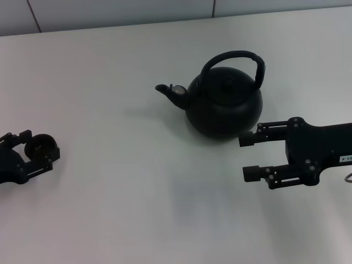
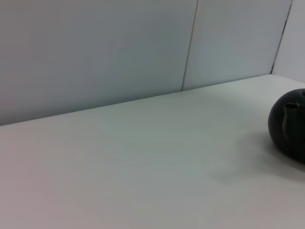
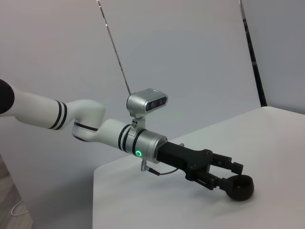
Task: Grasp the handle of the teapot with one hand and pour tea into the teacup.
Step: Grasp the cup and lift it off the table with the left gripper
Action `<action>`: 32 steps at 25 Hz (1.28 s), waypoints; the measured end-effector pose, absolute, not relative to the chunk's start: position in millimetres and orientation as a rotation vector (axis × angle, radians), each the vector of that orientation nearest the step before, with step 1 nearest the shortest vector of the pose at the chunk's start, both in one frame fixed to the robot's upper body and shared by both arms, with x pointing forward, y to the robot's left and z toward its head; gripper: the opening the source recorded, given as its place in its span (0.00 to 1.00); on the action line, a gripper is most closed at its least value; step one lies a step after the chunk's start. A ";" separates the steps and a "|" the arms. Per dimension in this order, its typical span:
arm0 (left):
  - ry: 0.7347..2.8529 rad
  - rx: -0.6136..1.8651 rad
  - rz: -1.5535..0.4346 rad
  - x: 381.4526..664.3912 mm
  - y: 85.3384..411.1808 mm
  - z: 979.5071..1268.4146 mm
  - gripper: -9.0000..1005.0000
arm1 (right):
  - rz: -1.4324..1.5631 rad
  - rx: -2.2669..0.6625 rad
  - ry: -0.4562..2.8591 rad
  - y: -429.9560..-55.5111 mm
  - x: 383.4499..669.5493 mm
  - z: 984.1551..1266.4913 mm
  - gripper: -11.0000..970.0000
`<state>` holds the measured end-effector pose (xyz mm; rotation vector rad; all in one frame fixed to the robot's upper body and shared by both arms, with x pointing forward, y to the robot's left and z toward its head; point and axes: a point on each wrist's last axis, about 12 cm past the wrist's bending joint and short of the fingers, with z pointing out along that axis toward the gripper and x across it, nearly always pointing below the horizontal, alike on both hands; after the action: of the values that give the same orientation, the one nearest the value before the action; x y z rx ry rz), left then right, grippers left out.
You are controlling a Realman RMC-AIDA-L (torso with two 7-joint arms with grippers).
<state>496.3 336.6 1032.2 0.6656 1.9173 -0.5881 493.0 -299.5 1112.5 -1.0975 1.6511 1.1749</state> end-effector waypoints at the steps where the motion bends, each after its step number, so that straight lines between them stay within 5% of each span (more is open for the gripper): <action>1: 1.917 0.666 -0.588 496.3 336.6 1032.2 0.86 | 1.175 -1.098 1.651 -299.5 493.0 1112.5 0.74; 32: 1.929 0.656 -0.574 495.2 337.7 1029.8 0.86 | 1.194 -1.102 1.647 -297.5 492.7 1113.4 0.74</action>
<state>495.2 337.7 1029.8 0.6559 1.9291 -0.5735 492.7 -297.5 1113.4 -1.1017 1.6474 1.1943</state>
